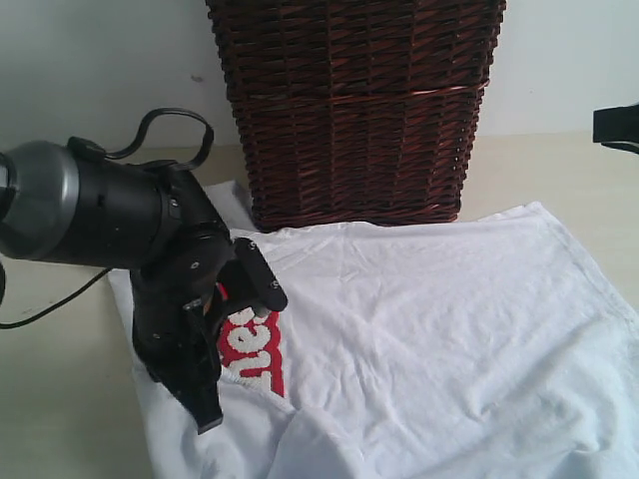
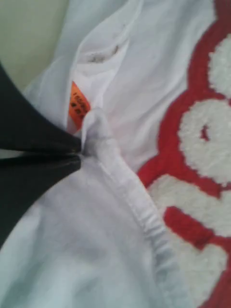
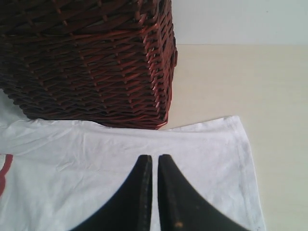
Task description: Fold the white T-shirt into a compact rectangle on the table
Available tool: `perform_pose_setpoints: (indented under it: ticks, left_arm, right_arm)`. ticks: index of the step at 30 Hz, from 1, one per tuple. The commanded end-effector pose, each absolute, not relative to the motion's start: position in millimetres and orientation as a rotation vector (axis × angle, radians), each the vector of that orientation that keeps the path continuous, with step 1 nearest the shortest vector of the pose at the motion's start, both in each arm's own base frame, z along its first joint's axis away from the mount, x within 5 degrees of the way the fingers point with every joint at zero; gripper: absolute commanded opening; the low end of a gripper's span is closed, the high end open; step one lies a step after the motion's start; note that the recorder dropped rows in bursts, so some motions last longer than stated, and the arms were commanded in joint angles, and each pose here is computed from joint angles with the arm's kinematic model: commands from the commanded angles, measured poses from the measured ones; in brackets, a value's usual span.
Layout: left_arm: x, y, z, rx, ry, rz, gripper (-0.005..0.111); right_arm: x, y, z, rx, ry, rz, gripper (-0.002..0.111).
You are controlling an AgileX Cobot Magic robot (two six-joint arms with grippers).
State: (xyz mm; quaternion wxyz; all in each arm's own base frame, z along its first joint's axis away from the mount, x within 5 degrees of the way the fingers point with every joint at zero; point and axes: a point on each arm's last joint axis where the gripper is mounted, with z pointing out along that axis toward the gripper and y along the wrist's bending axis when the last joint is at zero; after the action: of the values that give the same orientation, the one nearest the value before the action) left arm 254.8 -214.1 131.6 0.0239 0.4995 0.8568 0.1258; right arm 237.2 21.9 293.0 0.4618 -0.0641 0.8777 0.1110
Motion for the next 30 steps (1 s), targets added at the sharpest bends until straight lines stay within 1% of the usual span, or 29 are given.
perform_pose_setpoints:
  ticks: [1, 4, 7, 9, 11, 14, 16, 17, 20, 21, 22, 23, 24, 26, 27, 28, 30]
  left_arm:
    - [244.1, -202.3, 153.3, 1.446, 2.678, 0.381, 0.000]
    - [233.2, -190.4, 170.4, 1.362, 2.732, 0.407, 0.000]
    - [212.5, -169.8, 177.2, 1.293, 2.894, 0.514, 0.000]
    - [196.8, -159.1, 175.1, 1.286, 3.001, 0.534, 0.000]
    - [180.2, -149.0, 165.8, 1.282, 3.080, 0.511, 0.000]
    - [167.1, -142.3, 155.0, 1.280, 3.149, 0.478, 0.000]
    - [168.8, -141.6, 153.1, 1.295, 3.114, 0.487, 0.000]
    - [179.7, -142.8, 152.6, 1.279, 2.993, 0.525, 0.000]
    - [209.8, -143.7, 166.1, 0.890, 2.786, 0.696, 0.000]
    - [214.1, -142.0, 171.0, 0.815, 2.744, 0.732, 0.000]
    - [214.7, -142.8, 175.8, 0.787, 2.723, 0.708, 0.000]
    - [210.5, -143.4, 179.4, 0.796, 2.751, 0.654, 0.000]
    - [201.6, -144.9, 180.5, 0.851, 2.829, 0.581, 0.000]
    - [176.1, -149.4, 178.8, 1.146, 3.039, 0.386, 0.000]
    - [169.3, -149.8, 178.1, 1.228, 3.086, 0.332, 0.000]
    - [165.1, -149.0, 176.7, 1.262, 3.118, 0.314, 0.000]
    - [163.6, -145.4, 174.3, 1.273, 3.121, 0.354, 0.000]
  right_arm:
    - [236.1, 20.8, 292.4, -0.169, 2.158, 0.263, 0.005]
    - [236.1, 20.8, 292.4, -0.171, 2.157, 0.262, 0.005]
    - [236.1, 20.8, 292.4, -0.176, 2.157, 0.259, 0.005]
    - [235.9, 20.9, 292.3, -0.177, 2.158, 0.261, 0.005]
    - [235.6, 21.3, 292.0, -0.180, 2.163, 0.266, 0.005]
    - [235.4, 21.5, 291.8, -0.182, 2.166, 0.269, 0.005]
    - [235.4, 21.5, 291.8, -0.182, 2.166, 0.269, 0.005]
    - [235.3, 21.7, 291.8, -0.181, 2.167, 0.272, 0.005]
    - [235.2, 22.0, 291.8, -0.177, 2.167, 0.279, 0.005]
    - [235.2, 22.0, 291.8, -0.177, 2.167, 0.279, 0.005]
    - [235.2, 22.1, 291.9, -0.173, 2.166, 0.283, 0.005]
    - [235.2, 22.1, 291.9, -0.173, 2.166, 0.283, 0.005]
    - [235.2, 22.1, 291.9, -0.175, 2.166, 0.281, 0.005]
    - [235.4, 22.0, 292.0, -0.173, 2.165, 0.280, 0.005]
    - [235.4, 22.0, 292.0, -0.173, 2.165, 0.280, 0.005]
    - [235.4, 22.0, 292.0, -0.173, 2.165, 0.280, 0.005]
    - [235.4, 22.0, 292.0, -0.173, 2.165, 0.280, 0.005]
